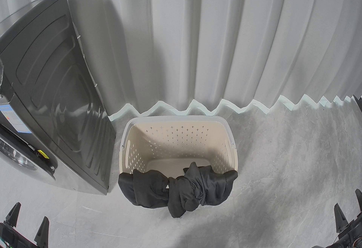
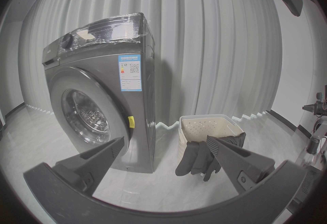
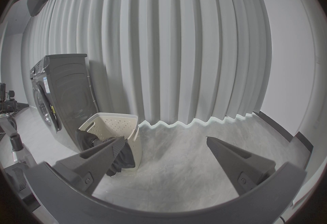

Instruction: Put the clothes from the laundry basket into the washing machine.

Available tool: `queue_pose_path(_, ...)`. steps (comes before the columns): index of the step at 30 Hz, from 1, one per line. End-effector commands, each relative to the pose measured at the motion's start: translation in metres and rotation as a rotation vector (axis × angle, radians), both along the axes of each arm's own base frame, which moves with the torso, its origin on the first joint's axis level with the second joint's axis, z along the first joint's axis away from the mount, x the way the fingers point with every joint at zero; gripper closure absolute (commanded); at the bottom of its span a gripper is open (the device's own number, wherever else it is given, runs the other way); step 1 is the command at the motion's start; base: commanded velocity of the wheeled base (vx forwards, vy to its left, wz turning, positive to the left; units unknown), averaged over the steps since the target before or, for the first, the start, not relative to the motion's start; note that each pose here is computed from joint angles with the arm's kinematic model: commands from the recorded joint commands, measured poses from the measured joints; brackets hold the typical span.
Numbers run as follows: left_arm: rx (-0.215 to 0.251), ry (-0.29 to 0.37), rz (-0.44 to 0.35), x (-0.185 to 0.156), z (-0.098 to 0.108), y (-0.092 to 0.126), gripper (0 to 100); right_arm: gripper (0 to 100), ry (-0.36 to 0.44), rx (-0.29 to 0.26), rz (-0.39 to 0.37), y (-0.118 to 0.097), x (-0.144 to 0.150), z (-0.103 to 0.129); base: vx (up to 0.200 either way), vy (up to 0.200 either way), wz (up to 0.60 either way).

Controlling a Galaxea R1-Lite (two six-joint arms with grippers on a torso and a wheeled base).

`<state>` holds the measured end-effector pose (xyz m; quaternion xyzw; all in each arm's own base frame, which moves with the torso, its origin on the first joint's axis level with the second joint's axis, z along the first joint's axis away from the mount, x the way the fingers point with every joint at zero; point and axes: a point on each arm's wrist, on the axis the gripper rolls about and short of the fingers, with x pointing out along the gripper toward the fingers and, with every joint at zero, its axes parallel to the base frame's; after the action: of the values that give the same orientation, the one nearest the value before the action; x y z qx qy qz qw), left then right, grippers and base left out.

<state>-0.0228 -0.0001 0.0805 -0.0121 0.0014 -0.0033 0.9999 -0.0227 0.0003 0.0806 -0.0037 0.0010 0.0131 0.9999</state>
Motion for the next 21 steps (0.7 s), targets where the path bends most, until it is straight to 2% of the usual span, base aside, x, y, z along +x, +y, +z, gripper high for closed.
queue_pose_path(1,0.0,-0.003,-0.001,-0.0003,-0.0045,0.0,0,0,-0.001,0.0,0.001,0.0,-0.0001,-0.0048,-0.2,0.0,0.0)
queue_pose_path(8,-0.002,-0.003,-0.001,-0.0003,-0.0045,0.0,0,0,-0.001,0.001,0.001,0.0,-0.0001,-0.0048,-0.2,0.0,0.0)
queue_pose_path(21,0.0,-0.004,0.0,-0.0003,-0.0043,0.0,0,0,-0.001,0.0,0.001,0.0,-0.0001,-0.0048,0.0,0.0,0.0)
